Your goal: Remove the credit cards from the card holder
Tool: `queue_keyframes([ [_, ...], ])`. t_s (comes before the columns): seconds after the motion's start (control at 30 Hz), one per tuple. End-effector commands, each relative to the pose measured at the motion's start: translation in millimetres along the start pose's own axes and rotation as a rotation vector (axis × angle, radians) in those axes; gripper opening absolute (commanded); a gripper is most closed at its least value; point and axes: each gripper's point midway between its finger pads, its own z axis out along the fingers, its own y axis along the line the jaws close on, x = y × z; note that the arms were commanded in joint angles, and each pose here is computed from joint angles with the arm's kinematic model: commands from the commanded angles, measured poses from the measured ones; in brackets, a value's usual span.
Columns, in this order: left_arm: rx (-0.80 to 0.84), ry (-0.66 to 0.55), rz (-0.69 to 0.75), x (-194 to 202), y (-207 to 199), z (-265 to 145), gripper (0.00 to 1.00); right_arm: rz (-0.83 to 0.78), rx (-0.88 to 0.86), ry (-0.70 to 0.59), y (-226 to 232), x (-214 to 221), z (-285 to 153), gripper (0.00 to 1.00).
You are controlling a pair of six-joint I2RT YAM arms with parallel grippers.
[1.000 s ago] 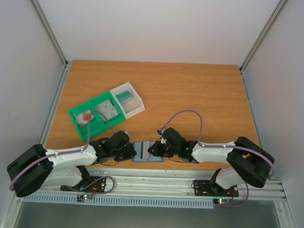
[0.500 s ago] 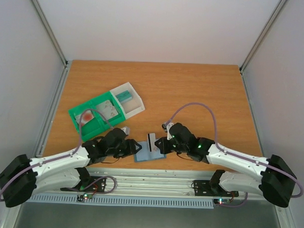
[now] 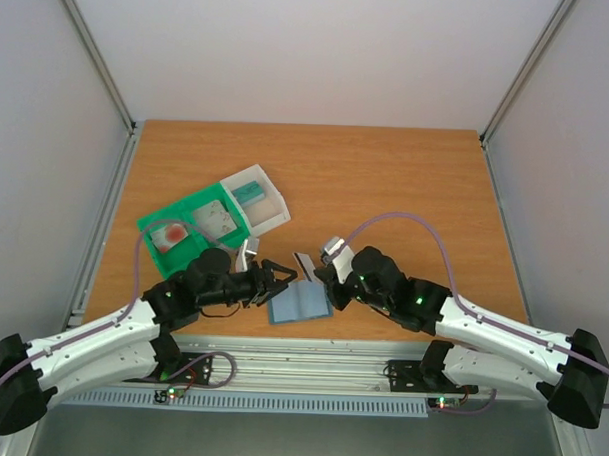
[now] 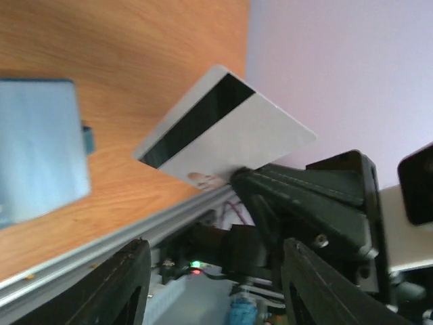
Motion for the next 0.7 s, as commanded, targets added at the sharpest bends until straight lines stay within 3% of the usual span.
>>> queue_keyframes([
  [0.0,0.234,0.055,-0.181,5.6,-41.1,-3.4,0.52,-0.323,0.058,-0.125,10.9,-28.7,-3.3,0.01],
  [0.1,0.27,0.081,-0.231,8.1,-44.6,-2.5,0.51,-0.473,0.117,-0.147,16.3,-30.0,0.2,0.01],
  [0.27,0.307,0.093,-0.252,9.0,-48.1,-3.2,0.51,-0.584,0.161,-0.13,24.1,-29.7,8.2,0.01],
  [0.53,0.309,0.07,-0.265,7.7,-46.7,-11.1,0.5,-0.627,0.216,-0.142,27.0,-28.8,11.1,0.01],
  [0.67,0.284,0.023,-0.271,3.6,-38.8,-18.6,0.43,-0.648,0.231,-0.166,30.3,-31.8,9.2,0.01],
])
